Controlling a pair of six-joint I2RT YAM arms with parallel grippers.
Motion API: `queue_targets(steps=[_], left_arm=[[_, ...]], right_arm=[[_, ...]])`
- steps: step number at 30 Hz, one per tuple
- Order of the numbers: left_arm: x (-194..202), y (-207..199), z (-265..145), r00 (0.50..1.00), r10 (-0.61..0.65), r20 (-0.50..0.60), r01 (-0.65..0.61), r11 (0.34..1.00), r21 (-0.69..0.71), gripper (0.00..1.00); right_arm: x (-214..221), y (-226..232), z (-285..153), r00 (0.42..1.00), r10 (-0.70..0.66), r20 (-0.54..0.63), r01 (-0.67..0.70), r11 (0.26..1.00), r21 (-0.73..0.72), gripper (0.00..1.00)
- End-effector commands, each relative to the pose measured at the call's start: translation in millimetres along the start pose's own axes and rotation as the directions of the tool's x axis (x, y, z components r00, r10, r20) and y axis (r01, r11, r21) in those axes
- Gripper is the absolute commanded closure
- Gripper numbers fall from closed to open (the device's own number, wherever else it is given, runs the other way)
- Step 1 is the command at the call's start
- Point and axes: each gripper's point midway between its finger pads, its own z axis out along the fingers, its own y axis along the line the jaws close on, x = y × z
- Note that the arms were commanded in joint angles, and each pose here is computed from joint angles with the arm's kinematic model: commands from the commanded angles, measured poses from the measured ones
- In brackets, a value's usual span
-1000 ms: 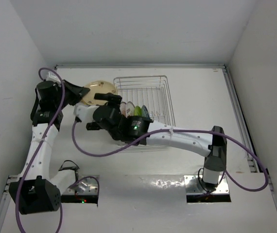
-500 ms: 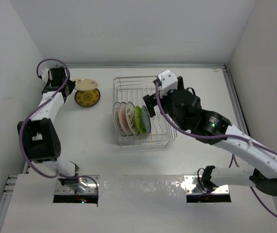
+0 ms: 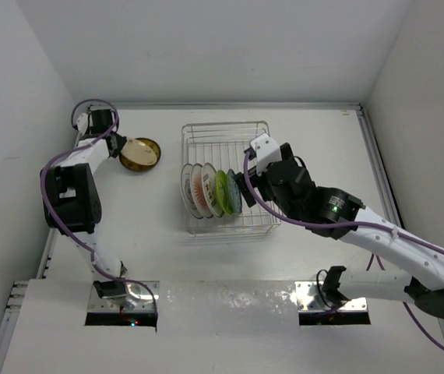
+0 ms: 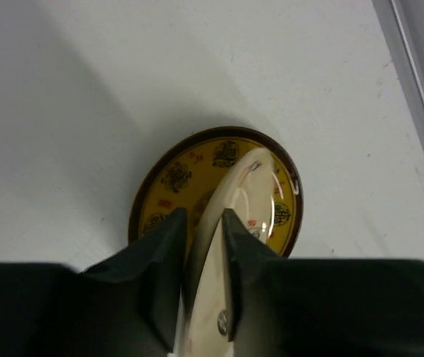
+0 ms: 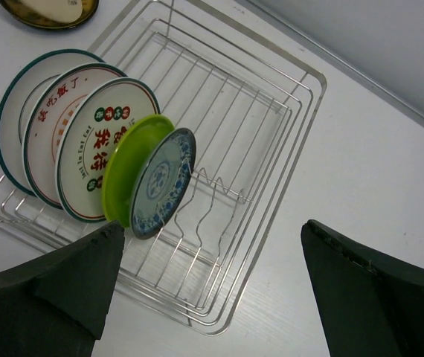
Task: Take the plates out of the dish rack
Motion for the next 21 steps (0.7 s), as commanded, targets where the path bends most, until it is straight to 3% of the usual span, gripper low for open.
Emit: queue_targets(steps=[1,3,4,6,8,12,15,17,21], left_arm=[[-16,-7,-1,0.999,-0.022,0.038,0.021,0.999,0.027,0.73],[-14,-4,0,0.999,-0.019,0.031,0.019,1.000,0.017,0.56],[-12,-3,0,0.999,-0.019,0.027,0.019,1.000,0.012,0.41],[-12,-1,-3,1.000,-0.020,0.018,0.020,1.000,0.002,0.27],[-8,0,-6,1.000,-0.006,-0.011,0.006,1.000,-0.012,0.04],[10,2,-1,0.990,0.052,-0.128,-0.058,0.998,-0.040,0.00],[24,9,1,0.977,0.073,-0.200,-0.089,0.994,-0.069,0.00],[8,3,-15,0.985,0.067,-0.161,-0.076,0.996,-0.053,0.00],[-32,-13,-81,0.996,0.084,-0.030,-0.083,0.996,0.045,0.00]], right_arm=[[-1,3,4,0.999,0.044,0.011,-0.044,0.999,0.000,0.01],[3,5,7,0.999,0.045,-0.003,-0.045,0.999,-0.004,0.01],[8,5,11,0.998,0.058,-0.023,-0.058,0.998,0.003,0.01],[17,8,18,0.995,0.080,-0.058,-0.082,0.997,-0.017,0.01],[32,12,33,0.982,0.141,-0.127,-0.149,0.987,-0.053,0.01],[50,13,61,0.931,0.287,-0.226,-0.306,0.951,-0.052,0.01],[49,16,77,0.915,0.328,-0.236,-0.341,0.940,-0.018,0.01],[46,19,88,0.911,0.336,-0.239,-0.346,0.938,-0.003,0.01],[49,24,107,0.898,0.359,-0.253,-0.365,0.931,0.027,0.15]])
